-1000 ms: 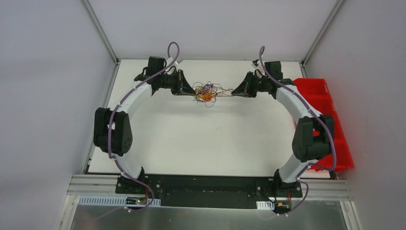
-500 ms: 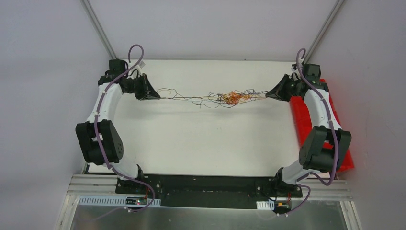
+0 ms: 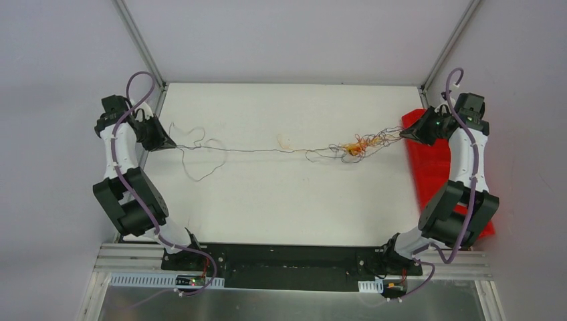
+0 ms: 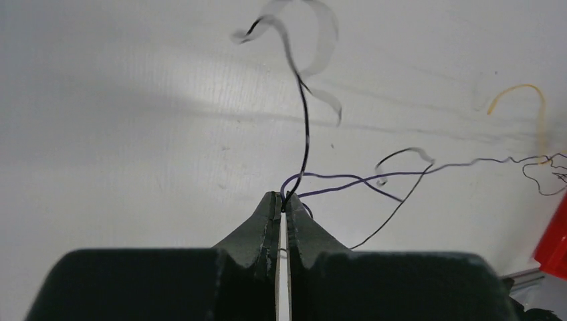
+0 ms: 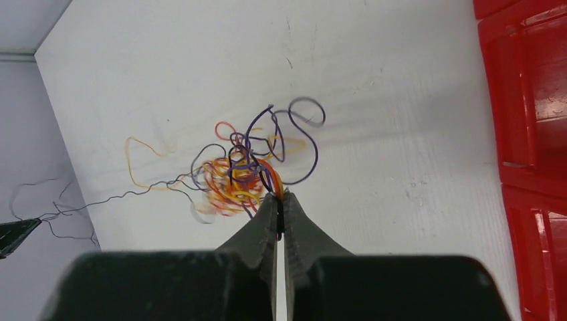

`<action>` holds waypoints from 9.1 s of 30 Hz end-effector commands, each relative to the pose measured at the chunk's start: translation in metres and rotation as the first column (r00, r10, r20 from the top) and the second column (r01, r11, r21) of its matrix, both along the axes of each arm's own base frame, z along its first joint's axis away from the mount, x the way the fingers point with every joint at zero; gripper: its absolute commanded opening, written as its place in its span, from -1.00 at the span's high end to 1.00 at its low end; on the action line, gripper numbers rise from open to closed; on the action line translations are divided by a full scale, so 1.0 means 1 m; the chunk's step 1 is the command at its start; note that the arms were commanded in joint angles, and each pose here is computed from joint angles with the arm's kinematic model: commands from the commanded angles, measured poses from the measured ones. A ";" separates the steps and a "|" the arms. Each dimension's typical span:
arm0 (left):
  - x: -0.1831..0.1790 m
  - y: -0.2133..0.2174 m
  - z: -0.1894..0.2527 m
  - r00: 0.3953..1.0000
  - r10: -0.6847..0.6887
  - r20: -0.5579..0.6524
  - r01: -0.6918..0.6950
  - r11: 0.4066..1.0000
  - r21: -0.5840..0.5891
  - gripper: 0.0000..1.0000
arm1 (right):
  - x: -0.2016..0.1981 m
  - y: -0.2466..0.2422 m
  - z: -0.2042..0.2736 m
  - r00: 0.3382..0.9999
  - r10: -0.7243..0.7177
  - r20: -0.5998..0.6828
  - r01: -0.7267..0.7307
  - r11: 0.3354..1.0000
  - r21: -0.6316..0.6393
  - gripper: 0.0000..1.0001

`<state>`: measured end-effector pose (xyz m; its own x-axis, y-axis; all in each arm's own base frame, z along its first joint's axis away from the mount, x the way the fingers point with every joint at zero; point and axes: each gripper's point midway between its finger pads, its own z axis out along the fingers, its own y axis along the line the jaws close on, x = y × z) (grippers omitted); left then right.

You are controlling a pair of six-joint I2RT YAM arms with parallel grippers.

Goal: Untangle the cables

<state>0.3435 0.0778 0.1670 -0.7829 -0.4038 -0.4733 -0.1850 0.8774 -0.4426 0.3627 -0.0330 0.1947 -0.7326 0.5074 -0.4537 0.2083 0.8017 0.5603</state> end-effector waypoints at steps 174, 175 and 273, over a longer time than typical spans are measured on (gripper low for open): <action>-0.063 -0.374 0.125 0.587 -0.746 0.315 0.780 0.417 -0.466 -0.06 | -0.060 0.306 0.249 0.561 0.482 0.673 -0.641 0.767 -0.015 1.00; -0.052 -0.366 0.127 0.608 -0.724 0.325 0.777 0.459 -0.431 -0.24 | -0.060 0.298 0.247 0.568 0.477 0.671 -0.628 0.778 -0.021 1.00; -0.024 -0.257 0.043 0.775 -0.585 0.238 0.631 0.737 -0.243 -0.99 | 0.143 -0.141 0.041 0.985 0.061 0.160 0.008 0.916 -0.401 -0.52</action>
<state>0.3195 -0.1826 0.2137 -0.8568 -0.0055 -0.5156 0.4161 0.5832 -0.6977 0.5063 -0.1903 0.1740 -0.7134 0.2303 -0.6618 0.1553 0.9729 0.1711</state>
